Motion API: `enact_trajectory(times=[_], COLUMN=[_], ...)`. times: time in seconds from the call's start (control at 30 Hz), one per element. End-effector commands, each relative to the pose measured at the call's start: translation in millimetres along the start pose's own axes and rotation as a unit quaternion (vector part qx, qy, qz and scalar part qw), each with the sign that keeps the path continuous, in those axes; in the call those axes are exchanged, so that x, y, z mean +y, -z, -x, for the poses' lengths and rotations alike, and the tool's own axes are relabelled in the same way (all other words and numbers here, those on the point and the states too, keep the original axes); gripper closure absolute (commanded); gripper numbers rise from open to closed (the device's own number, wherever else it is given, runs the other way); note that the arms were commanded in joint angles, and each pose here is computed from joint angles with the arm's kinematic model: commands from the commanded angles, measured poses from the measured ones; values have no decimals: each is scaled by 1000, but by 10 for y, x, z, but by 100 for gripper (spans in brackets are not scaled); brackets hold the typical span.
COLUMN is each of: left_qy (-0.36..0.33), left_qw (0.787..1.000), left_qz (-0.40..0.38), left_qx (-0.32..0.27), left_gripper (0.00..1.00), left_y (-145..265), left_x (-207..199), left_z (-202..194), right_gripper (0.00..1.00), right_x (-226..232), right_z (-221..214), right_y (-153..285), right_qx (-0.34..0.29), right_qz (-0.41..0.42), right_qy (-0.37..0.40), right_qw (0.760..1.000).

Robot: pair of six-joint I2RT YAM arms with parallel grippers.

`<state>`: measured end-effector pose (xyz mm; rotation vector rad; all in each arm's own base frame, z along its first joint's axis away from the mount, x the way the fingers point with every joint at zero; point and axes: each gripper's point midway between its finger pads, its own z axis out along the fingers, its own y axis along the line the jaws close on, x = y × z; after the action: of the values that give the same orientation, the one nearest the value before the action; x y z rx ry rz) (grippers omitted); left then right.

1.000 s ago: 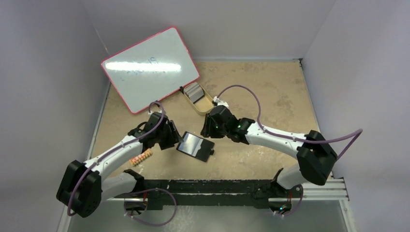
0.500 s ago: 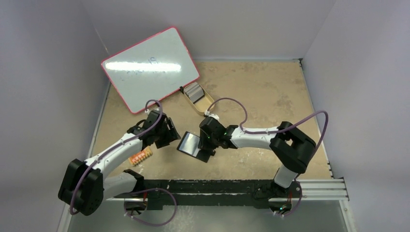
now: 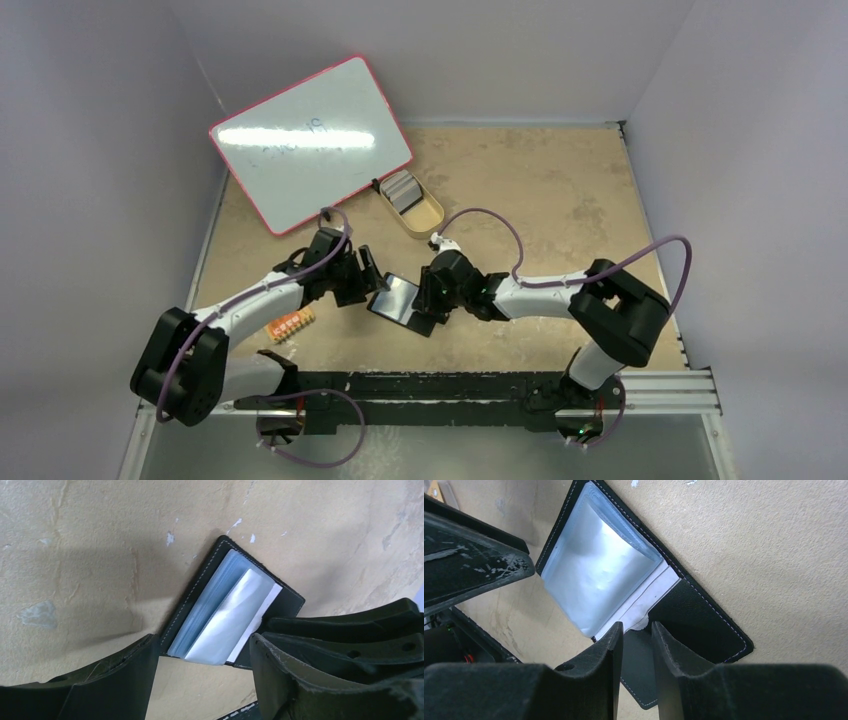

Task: Put the credit cards into the card holder
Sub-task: Open the card holder at the center of the board, then turn over the card slot in the card holder.

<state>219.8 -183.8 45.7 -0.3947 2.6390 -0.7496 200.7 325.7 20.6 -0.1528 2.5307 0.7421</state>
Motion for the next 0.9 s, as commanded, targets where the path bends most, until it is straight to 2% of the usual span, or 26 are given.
enact_trajectory(times=[0.0, 0.13, 0.4, 0.63, 0.87], left_qy=[-11, -17, -2, 30, 43], left_qw=[999, 997, 999, 982, 966], left_qz=[12, 22, -49, -188, -255], left_qx=[-31, -68, -10, -2, -24], left_gripper=[36, 35, 36, 39, 43], left_y=[-36, -45, -238, 29, 293], left_x=[65, 107, -29, -569, -784], left_z=[116, 247, -9, -26, 2], right_gripper=[69, 69, 69, 68, 67], right_x=[-361, -345, -337, -315, -256], right_z=[-244, -230, -251, -254, -291], right_y=[7, 1, -19, -16, -53], right_qx=[33, 31, 32, 29, 28], right_qz=[-37, -32, -24, -11, 33], right_qy=[34, 38, 37, 37, 21], right_qw=[998, 998, 999, 999, 999])
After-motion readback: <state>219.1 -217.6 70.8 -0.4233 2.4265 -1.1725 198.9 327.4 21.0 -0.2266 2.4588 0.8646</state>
